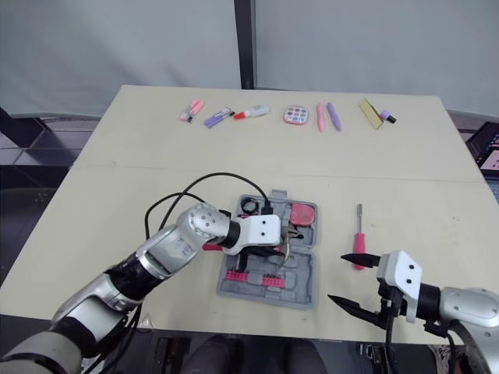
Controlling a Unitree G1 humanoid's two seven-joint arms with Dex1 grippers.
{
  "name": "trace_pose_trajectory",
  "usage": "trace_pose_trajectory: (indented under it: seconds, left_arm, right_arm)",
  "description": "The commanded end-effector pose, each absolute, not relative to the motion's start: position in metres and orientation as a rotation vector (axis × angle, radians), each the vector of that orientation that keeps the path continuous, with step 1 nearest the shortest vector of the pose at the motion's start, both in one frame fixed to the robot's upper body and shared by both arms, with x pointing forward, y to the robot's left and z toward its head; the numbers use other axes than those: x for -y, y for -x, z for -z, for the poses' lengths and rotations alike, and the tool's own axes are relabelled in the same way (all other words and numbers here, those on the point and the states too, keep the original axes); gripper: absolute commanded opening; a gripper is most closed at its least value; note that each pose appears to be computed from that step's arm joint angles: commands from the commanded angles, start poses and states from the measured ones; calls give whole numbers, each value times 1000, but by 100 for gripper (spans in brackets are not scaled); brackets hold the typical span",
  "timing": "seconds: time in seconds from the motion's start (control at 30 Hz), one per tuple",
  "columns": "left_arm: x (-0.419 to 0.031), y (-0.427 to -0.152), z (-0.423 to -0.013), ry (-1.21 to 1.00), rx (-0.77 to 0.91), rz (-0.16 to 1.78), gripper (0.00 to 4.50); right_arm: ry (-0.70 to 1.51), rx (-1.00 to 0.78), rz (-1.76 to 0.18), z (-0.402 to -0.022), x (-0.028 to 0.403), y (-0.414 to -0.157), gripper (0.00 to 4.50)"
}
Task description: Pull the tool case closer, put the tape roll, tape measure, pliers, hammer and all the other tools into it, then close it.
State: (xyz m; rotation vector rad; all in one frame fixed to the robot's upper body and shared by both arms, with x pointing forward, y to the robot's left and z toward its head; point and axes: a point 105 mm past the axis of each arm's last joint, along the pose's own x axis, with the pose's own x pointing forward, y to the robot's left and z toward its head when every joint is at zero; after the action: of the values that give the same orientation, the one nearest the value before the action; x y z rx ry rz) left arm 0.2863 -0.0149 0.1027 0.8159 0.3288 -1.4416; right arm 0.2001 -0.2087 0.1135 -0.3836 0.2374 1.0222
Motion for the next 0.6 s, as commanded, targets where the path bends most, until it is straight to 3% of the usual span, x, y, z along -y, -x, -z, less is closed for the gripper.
trace_pose_trajectory:
  seconds: [0.03,0.6]
  left_arm:
    - [33,-278,-115,-824,-267,1478,6]
    - [48,-273,-95,-932,-360,1485,6]
  right_arm:
    - [412,-211,-1032,-121,208,-199,450]
    - [413,-218,-1012,-120,209,-197,450]
